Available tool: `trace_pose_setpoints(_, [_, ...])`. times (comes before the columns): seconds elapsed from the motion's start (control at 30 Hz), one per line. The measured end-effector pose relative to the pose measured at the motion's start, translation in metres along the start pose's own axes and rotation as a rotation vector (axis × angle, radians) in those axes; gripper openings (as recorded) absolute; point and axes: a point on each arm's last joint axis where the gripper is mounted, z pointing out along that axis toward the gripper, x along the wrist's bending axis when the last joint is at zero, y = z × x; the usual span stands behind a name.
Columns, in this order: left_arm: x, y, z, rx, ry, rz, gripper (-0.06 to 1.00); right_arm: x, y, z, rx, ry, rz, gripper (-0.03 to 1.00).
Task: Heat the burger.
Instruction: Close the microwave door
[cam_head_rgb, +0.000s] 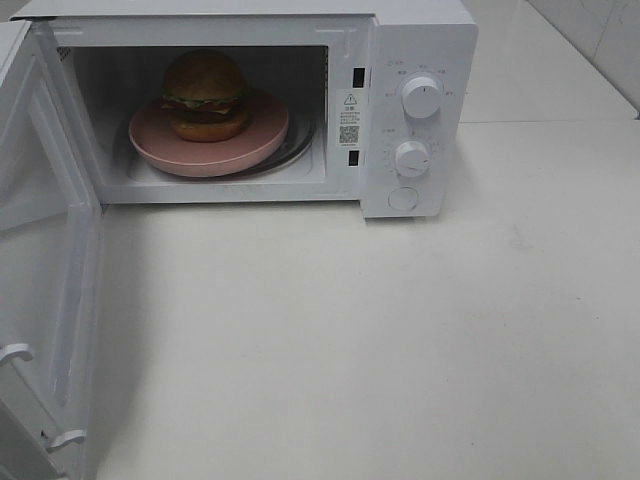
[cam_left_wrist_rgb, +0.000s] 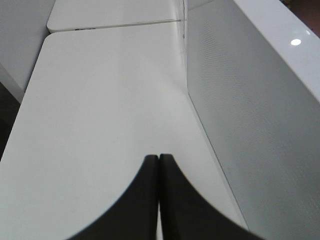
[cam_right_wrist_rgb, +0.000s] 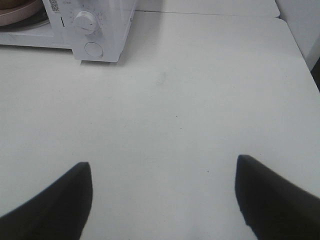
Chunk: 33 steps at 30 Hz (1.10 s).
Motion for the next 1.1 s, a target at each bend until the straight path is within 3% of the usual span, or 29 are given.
trace_pose_setpoints(0.4, [0.007,0.007,0.04,0.04,0.037,-0.031,0.0,0.0,0.0,0.0,0.0,0.0,0.0,0.76])
trace_pose_setpoints(0.8, [0.001,-0.013,0.086,0.055,-0.014,-0.081,0.0,0.0,0.0,0.0,0.0,0.0,0.0,0.76])
trace_pose_setpoints(1.1, [-0.022,-0.012,0.098,0.015,-0.109,0.059,0.0,0.0,0.0,0.0,0.0,0.0,0.0,0.76])
